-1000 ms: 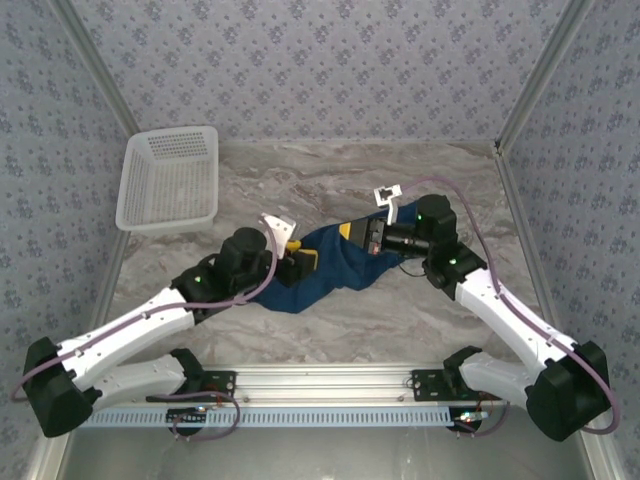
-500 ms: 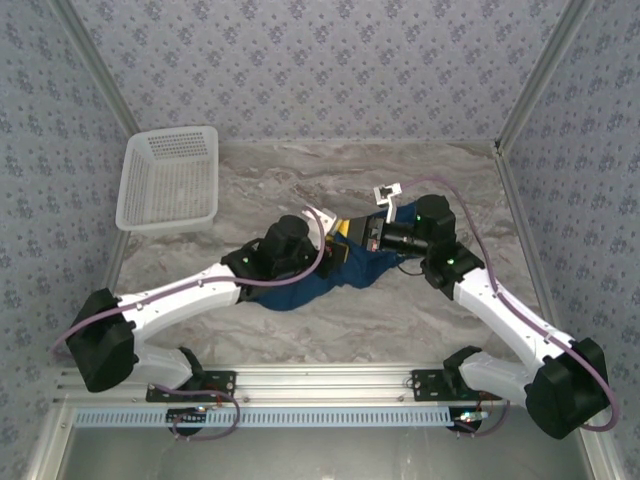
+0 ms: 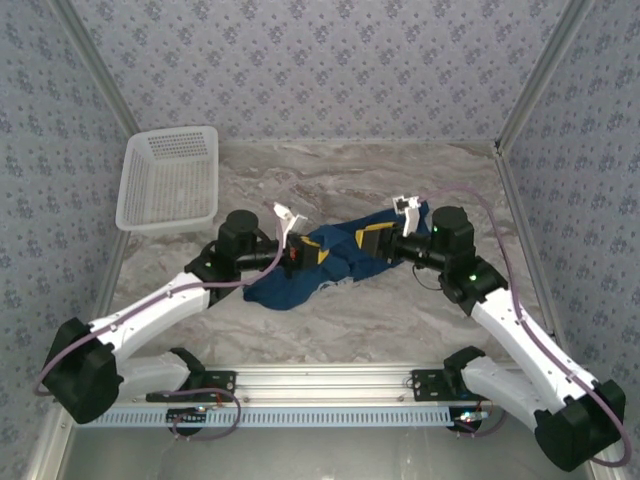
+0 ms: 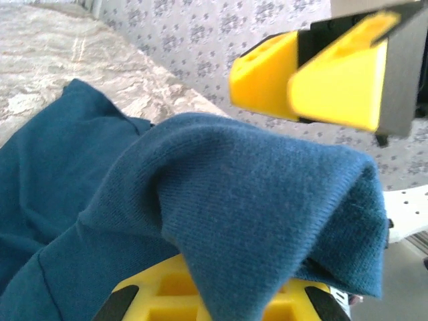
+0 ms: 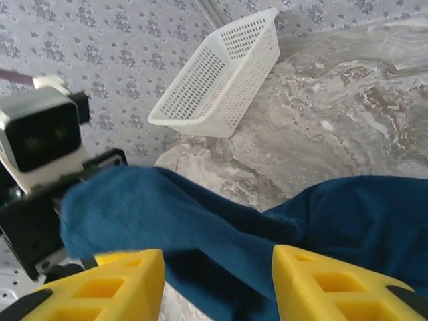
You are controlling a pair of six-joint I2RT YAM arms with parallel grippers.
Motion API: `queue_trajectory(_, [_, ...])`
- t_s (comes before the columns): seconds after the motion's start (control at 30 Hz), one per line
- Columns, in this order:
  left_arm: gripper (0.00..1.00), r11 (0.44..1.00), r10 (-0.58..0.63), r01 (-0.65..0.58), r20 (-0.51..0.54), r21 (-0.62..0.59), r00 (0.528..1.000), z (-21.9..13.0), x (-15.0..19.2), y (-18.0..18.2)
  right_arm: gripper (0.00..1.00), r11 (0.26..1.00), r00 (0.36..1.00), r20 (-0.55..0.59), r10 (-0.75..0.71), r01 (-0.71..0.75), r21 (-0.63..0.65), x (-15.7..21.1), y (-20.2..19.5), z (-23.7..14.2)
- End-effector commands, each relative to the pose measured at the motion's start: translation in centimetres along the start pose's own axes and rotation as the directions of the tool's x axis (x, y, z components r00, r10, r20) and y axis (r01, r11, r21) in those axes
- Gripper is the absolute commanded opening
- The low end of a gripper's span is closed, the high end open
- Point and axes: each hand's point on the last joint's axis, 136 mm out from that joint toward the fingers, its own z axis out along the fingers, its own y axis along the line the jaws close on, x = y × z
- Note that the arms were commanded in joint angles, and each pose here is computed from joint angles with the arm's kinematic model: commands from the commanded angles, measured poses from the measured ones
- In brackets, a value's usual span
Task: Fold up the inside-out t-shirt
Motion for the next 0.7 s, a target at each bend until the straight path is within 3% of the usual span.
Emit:
queue_trajectory(0.0, [0.0,0.995,0.04,-0.042,0.026,0.092,0.999,-1.0,-1.0,-1.9,0.54,0.988,0.985,-0.085,-0.148,0.151,0.042,3.0,-1.4,0.1])
queue_trajectory(0.1, [0.0,0.995,0.037,-0.039,0.02,0.09,0.999,-1.0,-0.9,-1.8,0.64,0.986,0.982,-0.089,-0.165,0.164,-0.018,3.8,-0.7,1.2])
queue_trajectory(0.3, [0.0,0.995,0.027,-0.027,-0.001,0.099,1.0,-0.7,-0.3,-1.6,0.62,0.982,0.981,-0.087,-0.175,0.168,-0.082,3.4,-0.3,4.7])
queue_trajectory(0.33, [0.0,0.995,0.024,-0.024,-0.005,0.098,1.0,-0.7,-0.1,-1.6,0.6,0.981,0.981,-0.089,-0.173,0.164,-0.1,3.3,-0.1,5.2])
queue_trajectory(0.43, [0.0,0.998,0.021,-0.02,-0.007,0.064,1.0,-0.7,0.3,-0.9,0.21,0.979,0.982,-0.144,-0.121,0.094,-0.18,4.1,0.7,5.9])
queue_trajectory(0.5, [0.0,1.0,0.009,-0.009,-0.018,-0.003,1.0,-0.9,0.9,0.4,0.03,0.973,0.988,-0.122,-0.093,0.065,-0.222,3.6,1.3,4.9])
queue_trajectory(0.6, [0.0,0.989,-0.032,0.026,-0.043,-0.147,0.999,-1.3,2.5,3.3,0.0,0.955,0.996,-0.06,-0.063,0.042,-0.292,2.5,2.4,2.8])
queue_trajectory(0.67, [0.07,0.974,-0.063,0.05,-0.053,-0.221,0.997,-1.7,3.2,5.0,0.0,0.941,0.997,-0.052,-0.049,0.029,-0.337,2.5,3.3,1.8])
